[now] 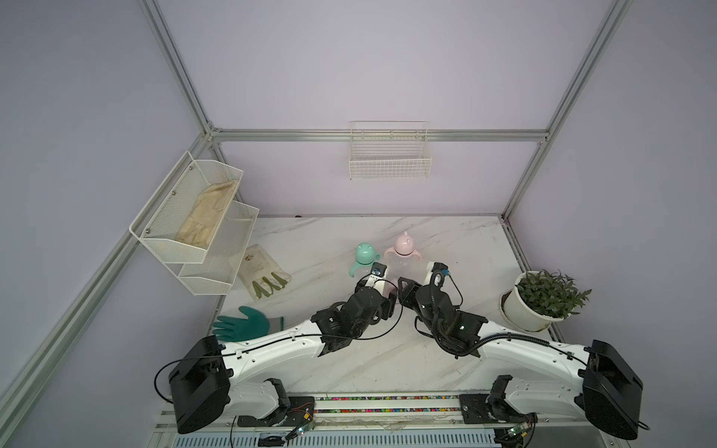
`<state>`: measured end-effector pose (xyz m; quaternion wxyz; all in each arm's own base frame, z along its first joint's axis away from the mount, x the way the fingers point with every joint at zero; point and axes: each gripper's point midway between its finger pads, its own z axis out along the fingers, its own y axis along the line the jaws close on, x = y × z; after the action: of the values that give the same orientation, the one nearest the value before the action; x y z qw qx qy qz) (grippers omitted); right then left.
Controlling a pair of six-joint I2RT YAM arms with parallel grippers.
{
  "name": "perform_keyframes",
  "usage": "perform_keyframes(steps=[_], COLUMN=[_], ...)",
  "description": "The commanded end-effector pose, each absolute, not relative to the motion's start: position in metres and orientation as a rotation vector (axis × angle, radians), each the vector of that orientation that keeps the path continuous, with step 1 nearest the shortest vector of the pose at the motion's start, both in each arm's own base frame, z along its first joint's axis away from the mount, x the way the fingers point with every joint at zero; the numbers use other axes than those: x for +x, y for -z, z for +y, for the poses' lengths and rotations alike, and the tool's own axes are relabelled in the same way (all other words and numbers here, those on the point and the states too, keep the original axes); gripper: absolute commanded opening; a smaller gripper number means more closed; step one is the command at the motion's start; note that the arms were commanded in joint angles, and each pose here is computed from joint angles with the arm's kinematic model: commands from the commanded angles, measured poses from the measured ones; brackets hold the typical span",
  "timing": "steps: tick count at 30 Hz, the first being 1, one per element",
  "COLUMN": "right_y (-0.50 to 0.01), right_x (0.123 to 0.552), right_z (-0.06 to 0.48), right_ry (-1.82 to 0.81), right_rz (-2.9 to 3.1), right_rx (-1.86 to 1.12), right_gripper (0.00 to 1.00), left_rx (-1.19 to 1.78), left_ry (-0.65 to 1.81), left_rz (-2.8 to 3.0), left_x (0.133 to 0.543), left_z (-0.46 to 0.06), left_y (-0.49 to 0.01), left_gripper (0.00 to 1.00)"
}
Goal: Assemble the baby bottles
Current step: Close the lid on the baby bottle, then reset both arms
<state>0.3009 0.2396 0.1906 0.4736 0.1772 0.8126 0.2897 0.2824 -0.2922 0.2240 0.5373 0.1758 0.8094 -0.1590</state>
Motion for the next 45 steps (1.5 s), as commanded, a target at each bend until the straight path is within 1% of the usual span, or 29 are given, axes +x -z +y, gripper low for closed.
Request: perform_keyframes(steps=[1,3,5,14,20,25,28,30,35,38,41,45], right_y=[-0.111,-0.116,-0.123,-0.163,-0.203,-0.244,-0.272,-0.287,-0.296,-0.286,-0.266,-0.226], right_x=[0.271,0.275,0.278,0.295,0.31,0.33,0.337,0.343,0.379,0.4,0.415,0.418], right_z=[0.217,0.219,0.223,0.218,0.222,0.237,0.246,0.243,0.19,0.146,0.099,0.033], right_ry=[-0.414,-0.399,-0.397,-0.388,-0.447,-0.513,-0.568,-0.573,-0.454,-0.33,-0.275,-0.141], right_rz=[2.281,2.28,2.276,2.214,2.149,2.108,2.07,2.045,1.993,1.972,1.964,1.928], right_rx=[0.296,0.271,0.257,0.264,0.24,0.144,0.076,0.045,-0.022,0.002,0.091,0.256], right_gripper=[0.39,0.41,0.43,0.51,0.58,0.65,0.69,0.73,0.78,0.82,0.84,0.87], left_rx=[0.426,0.419,0.408,0.356,0.339,0.337,0.317,0.31,0.121,0.027,-0.03,-0.034], left_ry=[0.402,0.389,0.369,0.28,0.245,0.238,0.226,0.155,-0.018,-0.042,-0.058,-0.127], left_rz=[1.827,1.818,1.826,1.882,1.908,1.912,1.907,1.909,1.906,1.871,1.87,1.91], left_x=[0.282,0.28,0.278,0.265,0.263,0.267,0.273,0.28,0.308,0.318,0.329,0.344], left_z=[-0.279,-0.268,-0.255,-0.202,-0.185,-0.182,-0.176,-0.163,-0.089,-0.058,-0.039,-0.022], left_y=[-0.283,-0.287,-0.286,-0.265,-0.252,-0.251,-0.254,-0.253,-0.239,-0.225,-0.205,-0.176], left_gripper=[0.74,0.78,0.8,0.9,0.94,1.0,1.0,1.0,1.0,1.0,1.0,1.0])
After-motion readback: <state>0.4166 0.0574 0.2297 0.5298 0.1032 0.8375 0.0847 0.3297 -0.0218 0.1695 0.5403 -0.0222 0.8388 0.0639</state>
